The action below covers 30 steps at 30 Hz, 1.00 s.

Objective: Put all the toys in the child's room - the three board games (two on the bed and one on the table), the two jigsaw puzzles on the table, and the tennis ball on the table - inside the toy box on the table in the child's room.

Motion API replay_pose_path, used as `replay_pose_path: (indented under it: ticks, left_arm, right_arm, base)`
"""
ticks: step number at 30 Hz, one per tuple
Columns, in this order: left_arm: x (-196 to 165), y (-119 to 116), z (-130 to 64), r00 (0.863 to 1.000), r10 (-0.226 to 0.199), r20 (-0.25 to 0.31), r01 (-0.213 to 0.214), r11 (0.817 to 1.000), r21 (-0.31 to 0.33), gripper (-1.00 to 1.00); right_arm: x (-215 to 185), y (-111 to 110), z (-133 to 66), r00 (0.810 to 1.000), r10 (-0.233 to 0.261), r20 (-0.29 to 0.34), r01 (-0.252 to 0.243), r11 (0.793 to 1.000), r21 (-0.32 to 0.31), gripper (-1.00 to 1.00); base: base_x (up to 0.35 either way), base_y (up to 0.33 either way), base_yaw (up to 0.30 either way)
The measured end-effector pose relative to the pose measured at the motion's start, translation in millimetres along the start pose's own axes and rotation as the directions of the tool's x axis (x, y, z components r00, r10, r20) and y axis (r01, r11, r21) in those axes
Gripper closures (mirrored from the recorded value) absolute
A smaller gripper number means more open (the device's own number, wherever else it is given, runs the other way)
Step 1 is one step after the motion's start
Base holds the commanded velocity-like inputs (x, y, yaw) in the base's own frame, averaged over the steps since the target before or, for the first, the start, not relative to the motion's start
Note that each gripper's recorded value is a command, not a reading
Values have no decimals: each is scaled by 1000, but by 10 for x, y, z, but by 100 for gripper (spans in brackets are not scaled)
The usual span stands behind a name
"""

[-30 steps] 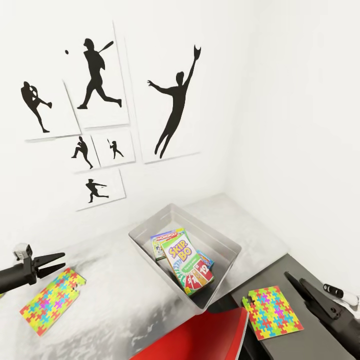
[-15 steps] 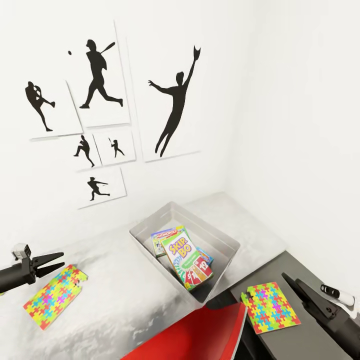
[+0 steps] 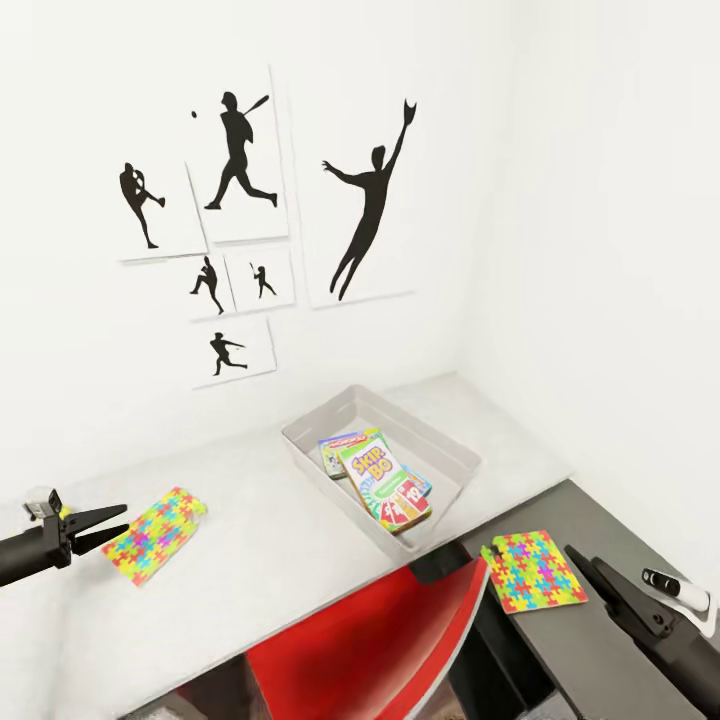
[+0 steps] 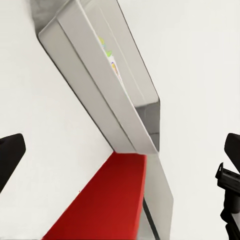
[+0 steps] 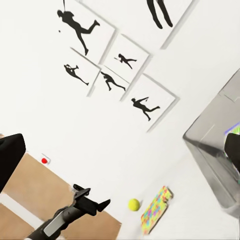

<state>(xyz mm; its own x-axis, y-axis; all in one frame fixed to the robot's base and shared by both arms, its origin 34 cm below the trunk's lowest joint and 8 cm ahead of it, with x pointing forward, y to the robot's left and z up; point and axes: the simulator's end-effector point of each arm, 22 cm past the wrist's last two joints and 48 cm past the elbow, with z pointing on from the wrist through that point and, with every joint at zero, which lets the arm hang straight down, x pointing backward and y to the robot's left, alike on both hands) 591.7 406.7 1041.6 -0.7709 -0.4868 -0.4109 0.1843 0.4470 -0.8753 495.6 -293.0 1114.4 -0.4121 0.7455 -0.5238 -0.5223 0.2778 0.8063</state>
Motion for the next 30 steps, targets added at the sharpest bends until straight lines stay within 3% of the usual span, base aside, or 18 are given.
replay_pose_path:
  ticks: [7, 18, 25, 30]
  left_arm:
    - [-3, -3, -2, 1000, 2, 1, -2, 1000, 1, -100]
    - [-3, -5, -3, 1000, 3, 2, -3, 1000, 1, -100]
    - [-6, -5, -6, 1000, 3, 3, -3, 1000, 1, -100]
    - [-2, -3, -7, 1000, 3, 2, -3, 1000, 0, -100]
  right_arm:
    - [0, 0, 0, 1000, 0, 0, 0, 1000, 0, -100]
    - [-6, -1, -7, 1000, -1, 1, 1, 1000, 2, -100]
    - [-4, -5, -7, 1000, -1, 1, 1, 1000, 4, -100]
    - [-1, -7, -3, 1000, 0, 0, 0, 1000, 4, -100]
  base:
    - [-139, 11, 258]
    - [-69, 55, 28]
    - [-2, 219, 24]
    - [0, 278, 212]
